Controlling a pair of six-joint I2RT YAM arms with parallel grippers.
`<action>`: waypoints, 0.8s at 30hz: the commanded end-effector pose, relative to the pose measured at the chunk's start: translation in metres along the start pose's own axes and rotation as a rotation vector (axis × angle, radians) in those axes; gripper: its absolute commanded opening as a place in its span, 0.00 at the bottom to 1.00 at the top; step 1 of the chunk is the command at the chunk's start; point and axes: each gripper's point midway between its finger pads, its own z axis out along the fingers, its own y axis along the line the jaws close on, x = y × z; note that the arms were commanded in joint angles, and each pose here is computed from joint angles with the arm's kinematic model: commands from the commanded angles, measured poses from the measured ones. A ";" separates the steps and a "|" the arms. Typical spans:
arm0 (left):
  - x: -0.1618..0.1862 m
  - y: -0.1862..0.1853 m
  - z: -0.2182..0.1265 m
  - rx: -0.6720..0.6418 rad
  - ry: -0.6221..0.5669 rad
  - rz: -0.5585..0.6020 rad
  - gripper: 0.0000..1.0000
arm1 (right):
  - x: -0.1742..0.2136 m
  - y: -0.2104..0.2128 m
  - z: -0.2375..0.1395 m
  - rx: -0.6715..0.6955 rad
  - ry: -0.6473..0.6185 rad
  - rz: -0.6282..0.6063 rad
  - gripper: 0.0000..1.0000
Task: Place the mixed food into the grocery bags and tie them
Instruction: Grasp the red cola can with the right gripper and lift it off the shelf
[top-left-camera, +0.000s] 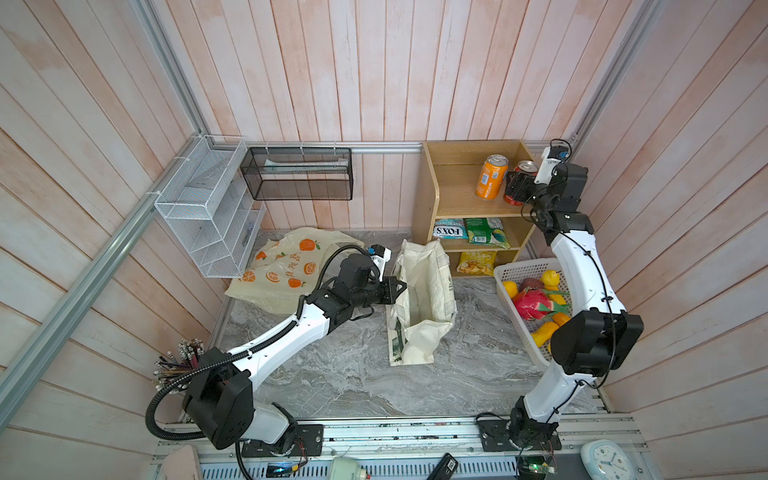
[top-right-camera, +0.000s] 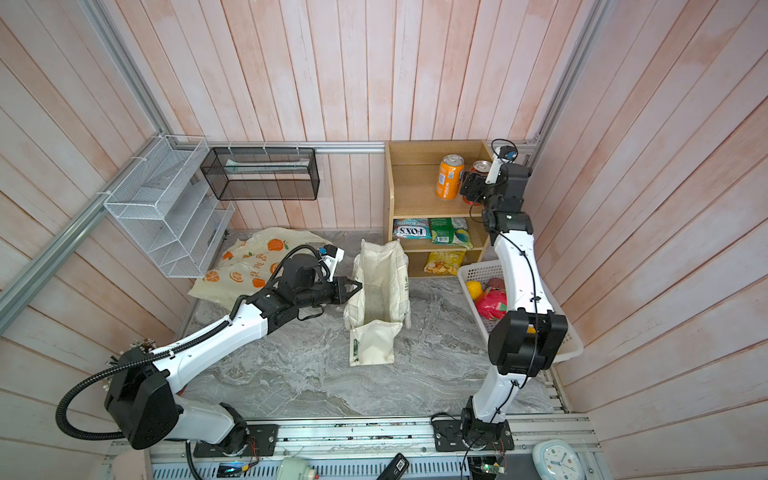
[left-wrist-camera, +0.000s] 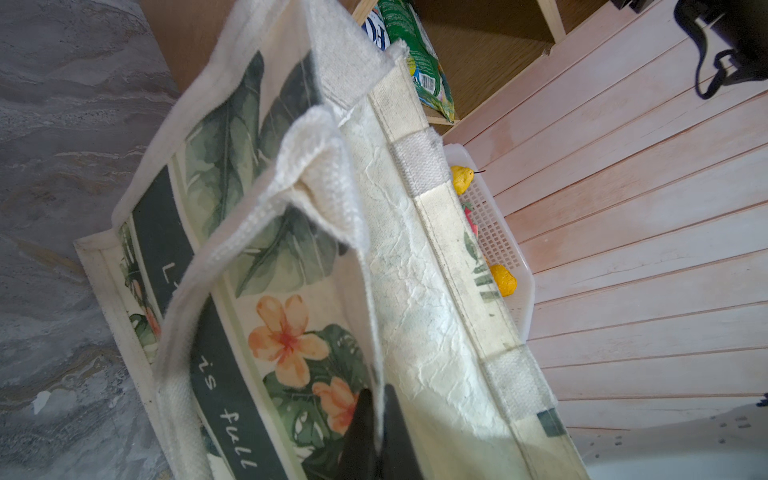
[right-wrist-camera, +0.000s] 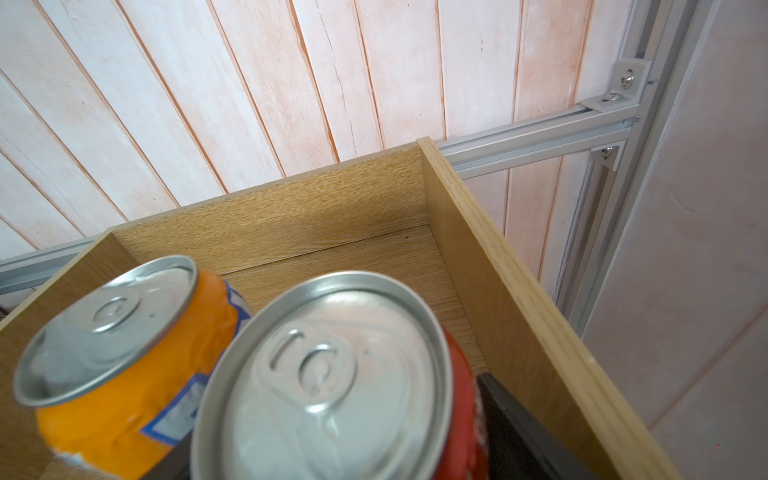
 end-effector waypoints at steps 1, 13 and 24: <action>0.010 0.007 0.005 0.000 0.029 -0.014 0.00 | -0.003 0.004 0.014 -0.025 -0.033 -0.036 0.76; 0.011 0.007 0.007 0.005 0.032 -0.027 0.00 | -0.014 0.013 -0.013 -0.042 -0.075 -0.027 0.60; 0.013 0.007 0.007 0.009 0.037 -0.028 0.00 | -0.010 0.016 -0.044 -0.053 -0.112 -0.007 0.60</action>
